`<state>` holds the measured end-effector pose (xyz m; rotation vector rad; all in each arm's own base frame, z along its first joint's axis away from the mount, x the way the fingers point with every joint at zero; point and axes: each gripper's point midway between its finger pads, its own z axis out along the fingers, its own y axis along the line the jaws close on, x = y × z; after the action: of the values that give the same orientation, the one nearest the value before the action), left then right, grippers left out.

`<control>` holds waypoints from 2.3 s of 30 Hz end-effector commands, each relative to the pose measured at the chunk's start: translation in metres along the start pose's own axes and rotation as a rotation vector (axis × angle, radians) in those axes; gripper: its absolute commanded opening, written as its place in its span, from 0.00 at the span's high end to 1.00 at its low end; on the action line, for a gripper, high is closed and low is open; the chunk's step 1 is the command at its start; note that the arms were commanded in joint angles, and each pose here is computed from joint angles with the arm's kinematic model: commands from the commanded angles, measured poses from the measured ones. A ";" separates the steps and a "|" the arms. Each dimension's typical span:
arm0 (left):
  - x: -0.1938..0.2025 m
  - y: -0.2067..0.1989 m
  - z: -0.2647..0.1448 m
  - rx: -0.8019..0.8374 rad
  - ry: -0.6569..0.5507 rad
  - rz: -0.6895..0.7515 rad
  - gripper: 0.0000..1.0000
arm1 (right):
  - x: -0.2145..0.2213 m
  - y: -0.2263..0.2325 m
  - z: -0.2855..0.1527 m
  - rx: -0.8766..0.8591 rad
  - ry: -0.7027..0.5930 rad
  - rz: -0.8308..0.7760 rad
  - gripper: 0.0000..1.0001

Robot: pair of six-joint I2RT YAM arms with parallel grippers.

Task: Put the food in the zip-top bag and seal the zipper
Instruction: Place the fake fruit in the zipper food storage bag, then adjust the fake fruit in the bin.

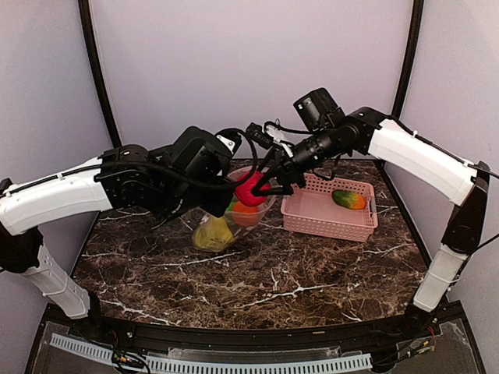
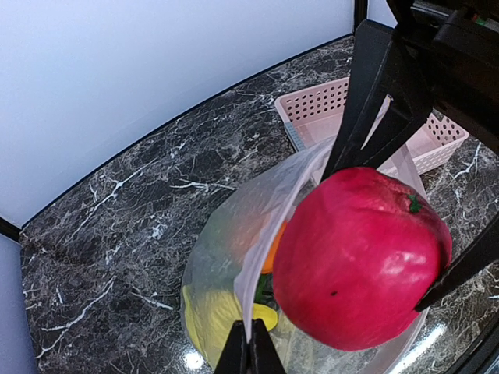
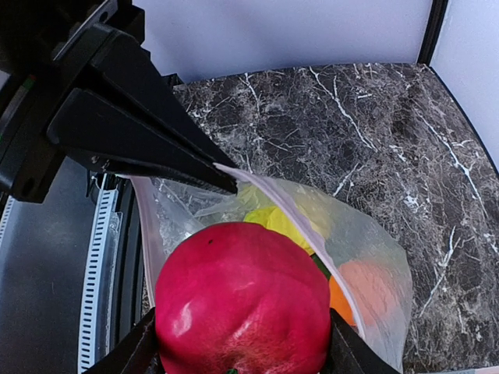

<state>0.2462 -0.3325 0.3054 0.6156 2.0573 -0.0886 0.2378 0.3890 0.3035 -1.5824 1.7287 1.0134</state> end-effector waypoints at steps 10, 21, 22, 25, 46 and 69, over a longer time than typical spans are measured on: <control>-0.003 0.007 -0.013 0.045 -0.064 -0.119 0.99 | -0.010 -0.036 0.014 0.211 0.058 0.003 0.35; 0.002 0.019 -0.011 -0.005 -0.084 -0.142 0.99 | -0.033 -0.014 -0.004 0.174 0.003 -0.036 0.19; 0.003 0.022 -0.009 -0.012 -0.083 -0.148 0.99 | -0.033 -0.012 -0.008 0.182 0.003 -0.043 0.19; 0.007 0.027 -0.006 -0.023 -0.077 -0.154 0.99 | -0.035 -0.010 -0.021 0.220 0.000 -0.078 0.19; 0.004 0.013 -0.004 0.100 -0.098 -0.113 0.99 | 0.084 -0.137 -0.143 0.582 0.050 0.162 0.24; 0.020 0.005 0.001 0.133 -0.065 -0.096 0.99 | 0.275 -0.220 -0.134 0.681 0.651 0.190 0.37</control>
<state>0.2446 -0.3256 0.2851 0.5838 2.0420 -0.2769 0.4193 0.1406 0.1356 -1.3280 2.3100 0.0367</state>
